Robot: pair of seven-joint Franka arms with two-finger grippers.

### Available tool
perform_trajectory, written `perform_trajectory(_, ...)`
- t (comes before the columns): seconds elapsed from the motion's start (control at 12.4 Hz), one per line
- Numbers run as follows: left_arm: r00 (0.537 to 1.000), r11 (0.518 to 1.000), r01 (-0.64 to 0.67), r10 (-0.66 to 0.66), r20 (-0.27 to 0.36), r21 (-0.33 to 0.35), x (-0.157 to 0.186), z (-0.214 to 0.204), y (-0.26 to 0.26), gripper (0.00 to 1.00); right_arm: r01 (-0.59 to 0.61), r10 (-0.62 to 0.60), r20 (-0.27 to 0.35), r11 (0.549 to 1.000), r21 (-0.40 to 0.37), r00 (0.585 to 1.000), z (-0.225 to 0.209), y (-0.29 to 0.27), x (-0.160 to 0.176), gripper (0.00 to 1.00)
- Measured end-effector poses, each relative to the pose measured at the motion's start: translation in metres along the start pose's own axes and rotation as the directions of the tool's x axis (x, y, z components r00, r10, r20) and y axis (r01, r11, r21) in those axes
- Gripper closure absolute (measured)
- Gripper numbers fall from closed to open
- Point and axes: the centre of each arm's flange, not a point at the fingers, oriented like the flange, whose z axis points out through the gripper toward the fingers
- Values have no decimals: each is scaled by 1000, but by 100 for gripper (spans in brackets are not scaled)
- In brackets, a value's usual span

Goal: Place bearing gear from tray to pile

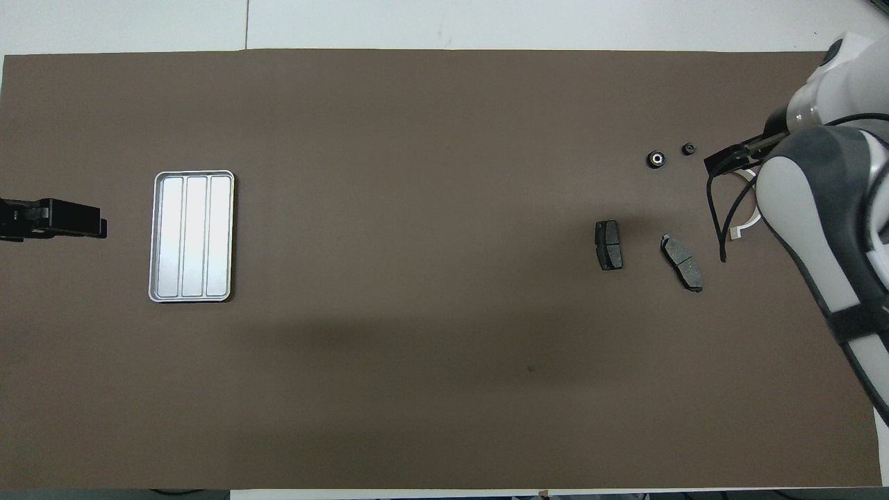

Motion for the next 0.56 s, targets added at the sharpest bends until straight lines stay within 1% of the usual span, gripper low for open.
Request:
perform_trajectory(0.08,1000,1000,0,0,-5,0,1,0,0,0,-12,12,16,1000,1,1000,-29,-5,-18,0)
perform_trajectory(0.24,1000,1000,-1,1,-8,0,1,0,0,0,-31,31,20,999,16,999,-73,-17,-47,0)
perform_trajectory(0.4,1000,1000,-2,2,-8,0,1,0,1,0,-86,85,22,996,33,996,-100,-31,-66,0)
perform_trajectory(0.56,1000,1000,-2,2,-7,0,1,0,1,0,-150,147,55,988,38,988,-116,-48,-82,0)
